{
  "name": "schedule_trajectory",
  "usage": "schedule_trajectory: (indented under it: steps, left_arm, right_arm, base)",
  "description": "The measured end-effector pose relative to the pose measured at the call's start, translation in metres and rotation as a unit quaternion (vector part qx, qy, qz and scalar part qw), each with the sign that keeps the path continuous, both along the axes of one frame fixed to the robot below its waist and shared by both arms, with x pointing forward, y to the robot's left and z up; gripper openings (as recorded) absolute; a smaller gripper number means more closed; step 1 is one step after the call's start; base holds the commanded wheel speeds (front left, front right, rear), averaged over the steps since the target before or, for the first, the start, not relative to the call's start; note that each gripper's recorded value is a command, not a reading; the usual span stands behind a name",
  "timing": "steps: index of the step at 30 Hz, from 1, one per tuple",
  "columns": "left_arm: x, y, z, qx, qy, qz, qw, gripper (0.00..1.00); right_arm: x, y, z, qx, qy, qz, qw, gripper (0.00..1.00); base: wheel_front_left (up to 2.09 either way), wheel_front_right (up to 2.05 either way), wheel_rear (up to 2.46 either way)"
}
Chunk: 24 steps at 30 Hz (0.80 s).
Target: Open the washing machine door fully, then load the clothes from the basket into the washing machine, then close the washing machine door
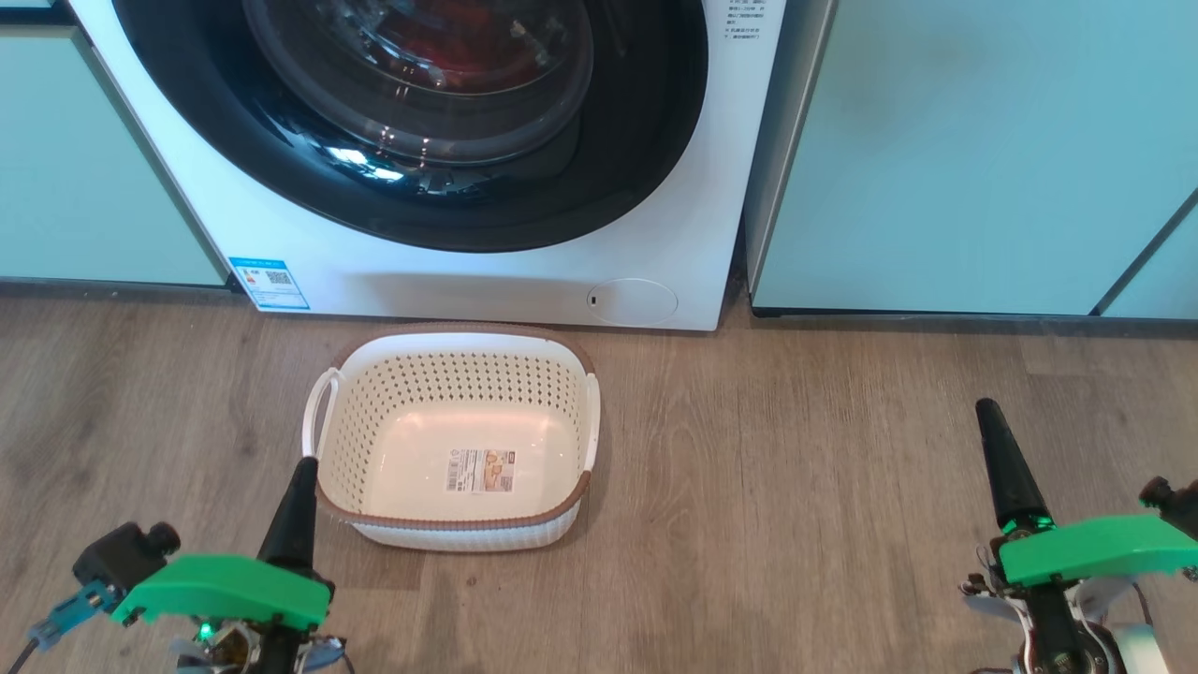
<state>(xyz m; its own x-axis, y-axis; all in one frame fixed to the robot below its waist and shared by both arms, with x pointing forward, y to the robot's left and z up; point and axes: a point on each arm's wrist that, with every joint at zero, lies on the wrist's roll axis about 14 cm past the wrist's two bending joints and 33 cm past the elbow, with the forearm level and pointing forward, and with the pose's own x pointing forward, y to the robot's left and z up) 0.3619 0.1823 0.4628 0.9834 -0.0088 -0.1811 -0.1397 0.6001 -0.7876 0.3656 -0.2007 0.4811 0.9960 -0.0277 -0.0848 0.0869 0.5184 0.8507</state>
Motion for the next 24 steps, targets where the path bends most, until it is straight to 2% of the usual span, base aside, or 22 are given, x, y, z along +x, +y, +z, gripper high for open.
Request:
schedule_trajectory:
  steps: [24]
  left_arm:
    - [0.0049, 0.0044, 0.0037, -0.145, -0.008, 0.019, 0.989, 0.0]
  right_arm:
    - [0.0016, -0.0008, -0.0052, 0.129, 0.004, -0.011, 0.992, 0.0]
  base:
    - [0.0, 0.0, 0.0]
